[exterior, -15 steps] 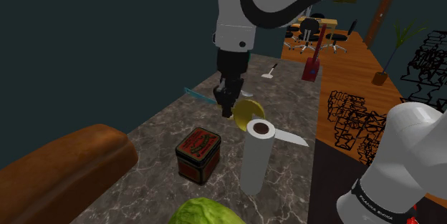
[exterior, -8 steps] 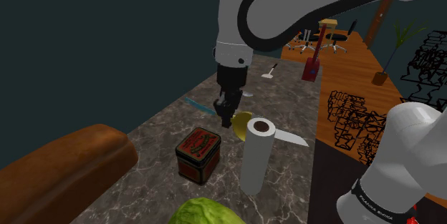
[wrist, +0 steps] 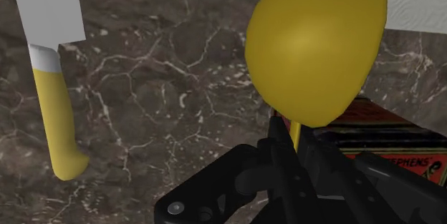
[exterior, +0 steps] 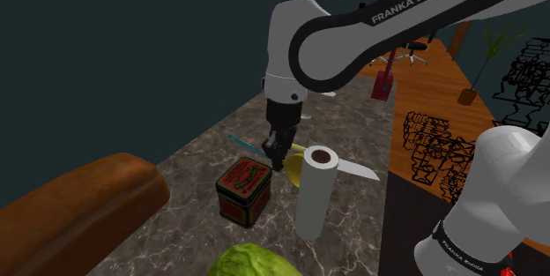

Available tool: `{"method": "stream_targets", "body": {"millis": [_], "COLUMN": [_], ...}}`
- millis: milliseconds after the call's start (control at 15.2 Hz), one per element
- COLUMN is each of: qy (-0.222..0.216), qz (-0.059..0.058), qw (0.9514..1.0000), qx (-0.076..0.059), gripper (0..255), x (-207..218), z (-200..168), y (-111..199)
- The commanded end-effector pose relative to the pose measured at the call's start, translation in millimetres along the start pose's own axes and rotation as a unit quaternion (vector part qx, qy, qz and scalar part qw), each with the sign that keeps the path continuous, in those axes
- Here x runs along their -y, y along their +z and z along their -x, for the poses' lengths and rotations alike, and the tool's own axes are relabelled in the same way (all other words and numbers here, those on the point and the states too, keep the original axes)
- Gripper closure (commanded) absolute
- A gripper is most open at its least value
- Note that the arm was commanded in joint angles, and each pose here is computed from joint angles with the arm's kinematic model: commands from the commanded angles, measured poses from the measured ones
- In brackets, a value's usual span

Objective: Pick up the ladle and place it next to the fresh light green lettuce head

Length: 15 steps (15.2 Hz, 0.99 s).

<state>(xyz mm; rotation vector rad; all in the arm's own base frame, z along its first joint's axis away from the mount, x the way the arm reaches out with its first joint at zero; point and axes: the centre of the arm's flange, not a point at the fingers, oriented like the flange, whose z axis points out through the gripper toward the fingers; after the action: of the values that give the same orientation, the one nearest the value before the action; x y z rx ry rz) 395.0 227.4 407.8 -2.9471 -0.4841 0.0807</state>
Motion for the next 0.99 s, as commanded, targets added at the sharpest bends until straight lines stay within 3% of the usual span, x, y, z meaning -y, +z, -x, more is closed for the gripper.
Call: {"method": "stream_targets", "body": {"millis": [0,660,924], "qy": [0.0,0.0,0.0], "qz": [0.0,0.0,0.0], "qw": [1.0,1.0,1.0], "qx": [0.0,0.0,0.0], "gripper": [255,255,255], "x": [-2.5,-11.2,-11.2], "z": [0.7,-0.8,-0.8], "y": [10.6,63.9,63.9]}}
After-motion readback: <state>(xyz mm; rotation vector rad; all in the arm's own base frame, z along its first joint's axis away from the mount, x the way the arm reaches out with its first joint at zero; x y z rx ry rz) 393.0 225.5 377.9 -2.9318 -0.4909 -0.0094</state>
